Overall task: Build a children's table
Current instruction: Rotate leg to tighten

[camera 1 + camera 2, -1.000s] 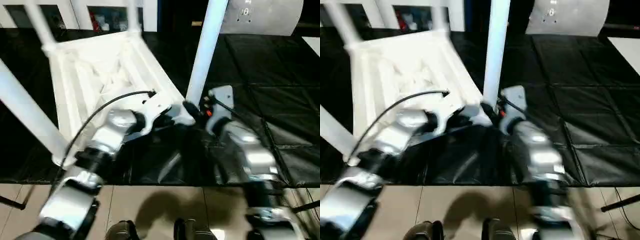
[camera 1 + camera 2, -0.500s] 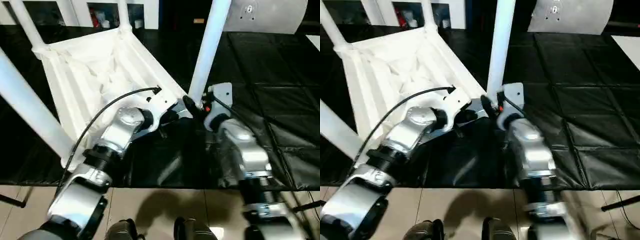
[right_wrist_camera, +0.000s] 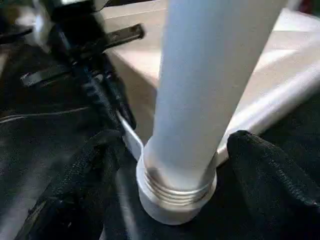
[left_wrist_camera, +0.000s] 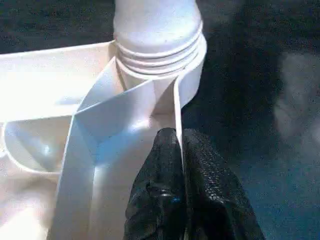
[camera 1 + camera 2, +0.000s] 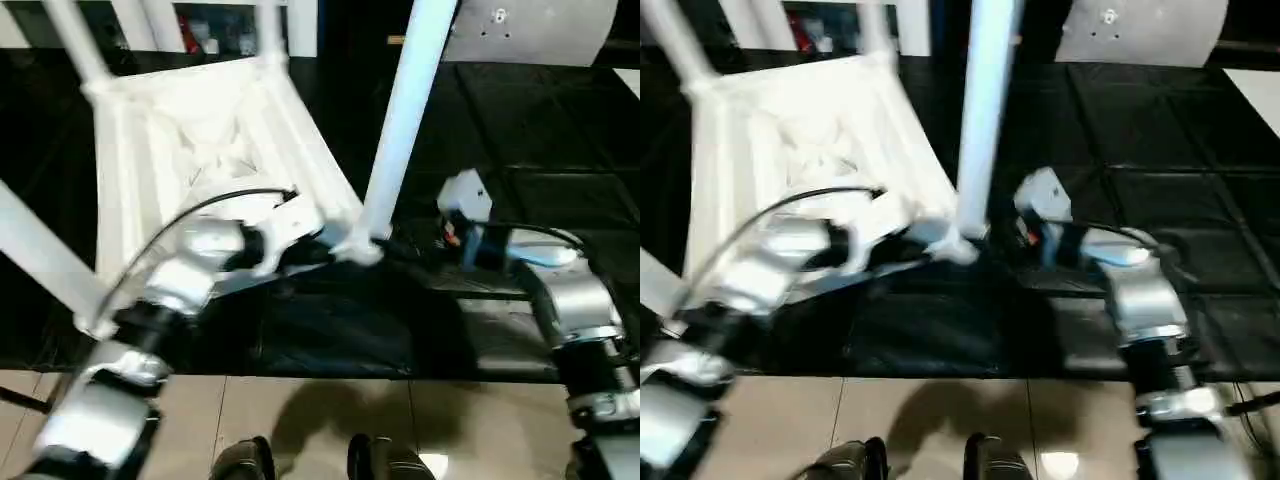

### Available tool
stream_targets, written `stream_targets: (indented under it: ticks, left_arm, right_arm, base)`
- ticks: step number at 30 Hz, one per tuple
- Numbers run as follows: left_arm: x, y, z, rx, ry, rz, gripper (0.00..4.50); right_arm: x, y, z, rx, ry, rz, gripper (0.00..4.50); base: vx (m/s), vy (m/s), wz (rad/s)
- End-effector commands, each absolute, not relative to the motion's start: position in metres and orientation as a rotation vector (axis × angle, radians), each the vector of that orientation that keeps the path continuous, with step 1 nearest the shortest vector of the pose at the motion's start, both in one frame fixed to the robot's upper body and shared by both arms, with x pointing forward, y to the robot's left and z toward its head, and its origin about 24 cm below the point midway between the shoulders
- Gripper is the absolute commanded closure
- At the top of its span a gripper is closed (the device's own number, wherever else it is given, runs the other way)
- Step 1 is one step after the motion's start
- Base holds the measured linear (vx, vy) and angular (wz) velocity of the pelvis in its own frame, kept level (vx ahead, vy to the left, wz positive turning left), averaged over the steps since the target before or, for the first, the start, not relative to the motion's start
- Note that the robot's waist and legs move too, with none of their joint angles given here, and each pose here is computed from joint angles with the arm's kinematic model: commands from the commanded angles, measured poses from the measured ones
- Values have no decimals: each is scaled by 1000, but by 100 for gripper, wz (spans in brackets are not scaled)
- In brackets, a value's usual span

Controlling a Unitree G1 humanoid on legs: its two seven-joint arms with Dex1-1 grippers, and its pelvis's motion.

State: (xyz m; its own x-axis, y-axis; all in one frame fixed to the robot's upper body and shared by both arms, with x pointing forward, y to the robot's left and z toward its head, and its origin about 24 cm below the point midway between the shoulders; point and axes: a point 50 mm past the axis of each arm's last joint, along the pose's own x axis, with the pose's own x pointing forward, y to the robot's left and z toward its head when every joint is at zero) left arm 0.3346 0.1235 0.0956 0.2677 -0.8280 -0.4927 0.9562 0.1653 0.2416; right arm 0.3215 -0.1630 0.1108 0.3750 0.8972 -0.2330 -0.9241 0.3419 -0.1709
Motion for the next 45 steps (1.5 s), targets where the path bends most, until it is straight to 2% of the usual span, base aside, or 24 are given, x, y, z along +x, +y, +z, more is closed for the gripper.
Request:
stream_targets:
  ticks: [1,2,5,8,18,22,30,33,36,38,39,45]
  left_arm:
    - [325,119,94,619,281,-1424,450]
    - [325,119,94,619,281,-1424,450]
    - [318,125,96,642,294,-1522,450]
    - [315,124,98,641,288,-1567,450]
    - [310,117,97,633,282,-1624,450]
    - [310,115,97,634,282,-1630,450]
    - [311,117,96,641,293,-1603,450]
    - [316,115,96,612,288,-1531,450]
    - [328,107,99,537,268,-1403,450]
    - [330,105,100,521,264,-1379,450]
    - [334,99,101,496,259,-1325,450]
    - [348,78,104,437,253,-1156,450]
  right_arm:
    - [320,-163,114,-313,96,1267,81]
    - [320,-163,114,-313,96,1267,96]
    - [319,-165,113,-293,134,1366,96]
    - [316,-165,112,-260,163,1421,131]
    - [314,-159,108,-198,192,1502,196]
    - [314,-158,107,-191,200,1514,243]
    - [311,-158,105,-171,223,1539,259]
    - [307,-157,102,-144,221,1515,261]
    - [307,-152,91,-147,228,1355,261]
    - [309,-151,88,-146,238,1305,261]
    - [313,-146,83,-135,243,1205,261]
    - [321,-117,77,-82,233,967,262]
  base:
    - [0,0,0]
    - [0,0,0]
    - [0,0,0]
    - [0,0,0]
    - [0,0,0]
    - [0,0,0]
    - [0,0,0]
    - [0,0,0]
    - [0,0,0]
    - [0,0,0]
    - [0,0,0]
    - [0,0,0]
